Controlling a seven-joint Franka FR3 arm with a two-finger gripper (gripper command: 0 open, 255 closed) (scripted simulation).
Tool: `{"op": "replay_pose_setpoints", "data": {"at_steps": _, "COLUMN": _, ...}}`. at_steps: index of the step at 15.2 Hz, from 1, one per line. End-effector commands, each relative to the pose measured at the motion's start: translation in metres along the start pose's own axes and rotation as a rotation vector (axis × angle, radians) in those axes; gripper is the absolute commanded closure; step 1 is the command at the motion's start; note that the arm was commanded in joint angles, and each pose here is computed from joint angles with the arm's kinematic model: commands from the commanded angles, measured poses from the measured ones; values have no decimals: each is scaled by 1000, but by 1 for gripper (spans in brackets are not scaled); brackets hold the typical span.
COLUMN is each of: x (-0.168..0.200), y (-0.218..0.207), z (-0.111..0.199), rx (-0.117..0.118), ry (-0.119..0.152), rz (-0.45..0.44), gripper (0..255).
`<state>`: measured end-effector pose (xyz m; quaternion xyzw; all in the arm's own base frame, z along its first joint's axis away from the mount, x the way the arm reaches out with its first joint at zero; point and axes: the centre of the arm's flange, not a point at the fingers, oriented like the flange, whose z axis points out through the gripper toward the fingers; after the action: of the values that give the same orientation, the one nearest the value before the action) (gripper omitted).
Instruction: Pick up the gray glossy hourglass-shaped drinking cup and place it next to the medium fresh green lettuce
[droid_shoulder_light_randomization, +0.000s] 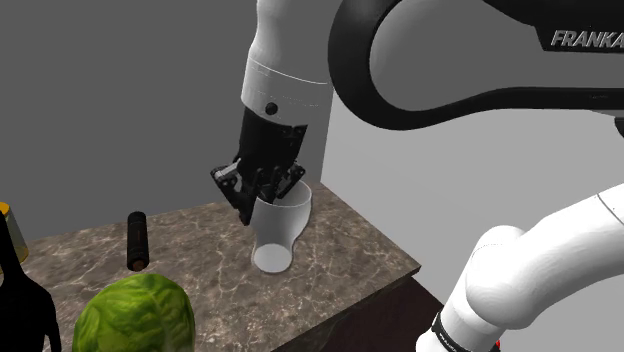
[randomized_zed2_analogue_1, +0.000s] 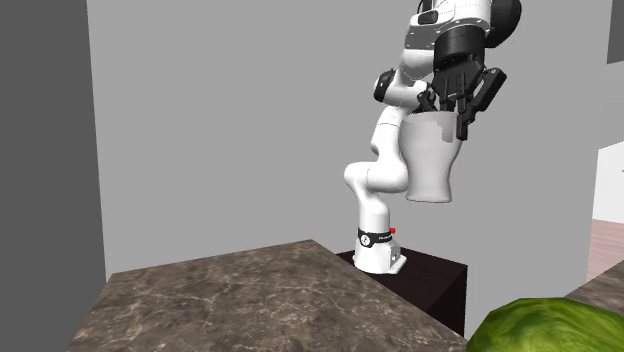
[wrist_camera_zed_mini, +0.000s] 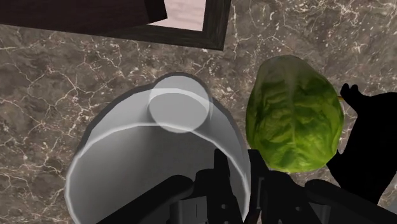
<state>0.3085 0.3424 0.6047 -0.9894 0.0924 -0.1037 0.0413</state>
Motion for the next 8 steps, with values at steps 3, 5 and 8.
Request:
{"op": "replay_pose_setpoints", "data": {"at_steps": 3, "x": -3, "y": -1, "z": 19, "rx": 1, "ry": 0, "rz": 1, "gripper": 255}}
{"op": "replay_pose_setpoints", "data": {"at_steps": 5, "x": -5, "y": 0, "z": 30, "rx": 1, "ry": 0, "rz": 1, "gripper": 255}}
{"op": "replay_pose_setpoints", "data": {"at_steps": 8, "x": -9, "y": 2, "z": 45, "rx": 1, "ry": 0, "rz": 1, "gripper": 255}}
